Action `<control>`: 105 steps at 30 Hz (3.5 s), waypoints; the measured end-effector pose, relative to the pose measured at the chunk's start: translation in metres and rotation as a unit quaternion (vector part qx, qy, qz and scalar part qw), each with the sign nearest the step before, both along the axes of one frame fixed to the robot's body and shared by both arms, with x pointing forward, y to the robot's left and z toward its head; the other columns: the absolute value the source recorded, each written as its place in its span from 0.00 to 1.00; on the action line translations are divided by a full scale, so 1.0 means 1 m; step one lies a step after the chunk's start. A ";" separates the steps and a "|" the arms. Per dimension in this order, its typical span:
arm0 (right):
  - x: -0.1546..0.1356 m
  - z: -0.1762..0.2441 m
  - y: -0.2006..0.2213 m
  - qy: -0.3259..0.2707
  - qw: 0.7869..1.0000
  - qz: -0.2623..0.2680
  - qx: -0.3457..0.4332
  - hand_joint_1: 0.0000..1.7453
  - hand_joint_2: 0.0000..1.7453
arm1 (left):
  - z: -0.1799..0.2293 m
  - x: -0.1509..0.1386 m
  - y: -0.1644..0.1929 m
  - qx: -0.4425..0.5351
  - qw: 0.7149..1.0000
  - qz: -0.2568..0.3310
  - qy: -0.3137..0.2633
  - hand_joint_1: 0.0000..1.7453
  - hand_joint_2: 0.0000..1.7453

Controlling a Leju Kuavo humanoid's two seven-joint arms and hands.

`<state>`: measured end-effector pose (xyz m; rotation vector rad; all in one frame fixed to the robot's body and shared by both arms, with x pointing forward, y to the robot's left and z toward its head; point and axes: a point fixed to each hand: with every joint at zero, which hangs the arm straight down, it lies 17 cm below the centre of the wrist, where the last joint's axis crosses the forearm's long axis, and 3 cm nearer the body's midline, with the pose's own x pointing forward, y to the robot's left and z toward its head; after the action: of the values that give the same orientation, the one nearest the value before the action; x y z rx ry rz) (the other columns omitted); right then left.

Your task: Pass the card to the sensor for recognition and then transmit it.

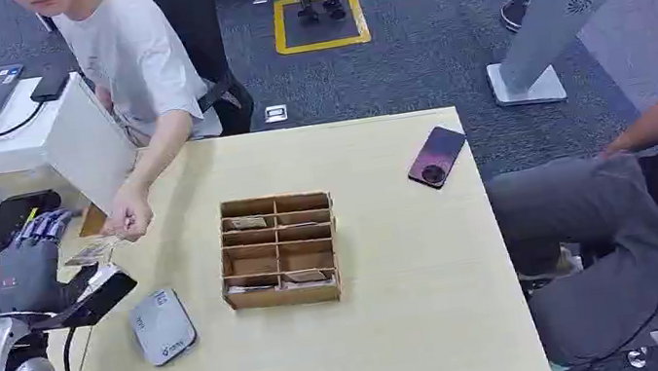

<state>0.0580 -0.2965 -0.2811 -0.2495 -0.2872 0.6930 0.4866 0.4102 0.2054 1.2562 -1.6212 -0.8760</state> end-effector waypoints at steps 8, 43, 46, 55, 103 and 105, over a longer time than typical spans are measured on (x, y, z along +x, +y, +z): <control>0.000 0.000 0.001 0.000 1.000 0.003 0.001 0.00 0.00 | 0.005 0.000 0.004 -0.004 1.000 0.002 -0.007 1.00 1.00; 0.000 0.000 0.003 0.000 1.000 0.008 0.002 0.00 0.00 | 0.007 0.000 0.005 -0.008 1.000 0.001 -0.010 1.00 1.00; 0.000 0.000 0.003 -0.001 1.000 0.009 0.002 0.00 0.00 | 0.008 0.000 0.003 -0.018 1.000 -0.008 -0.013 1.00 1.00; 0.002 0.000 0.006 -0.003 1.000 0.010 0.005 0.00 0.00 | -0.038 -0.010 -0.051 -0.263 0.940 -0.166 0.141 1.00 1.00; 0.001 0.000 0.005 -0.002 1.000 0.014 -0.001 0.00 0.00 | -0.072 -0.068 -0.036 -0.088 0.981 -0.106 0.141 1.00 1.00; 0.002 0.000 0.004 -0.002 1.000 0.014 -0.002 0.00 0.00 | -0.077 -0.068 -0.031 -0.088 0.980 -0.098 0.146 1.00 1.00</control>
<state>0.0596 -0.2920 -0.2809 -0.2500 -0.2931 0.7213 0.4188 0.3794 0.1281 0.8129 -1.5617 -0.9651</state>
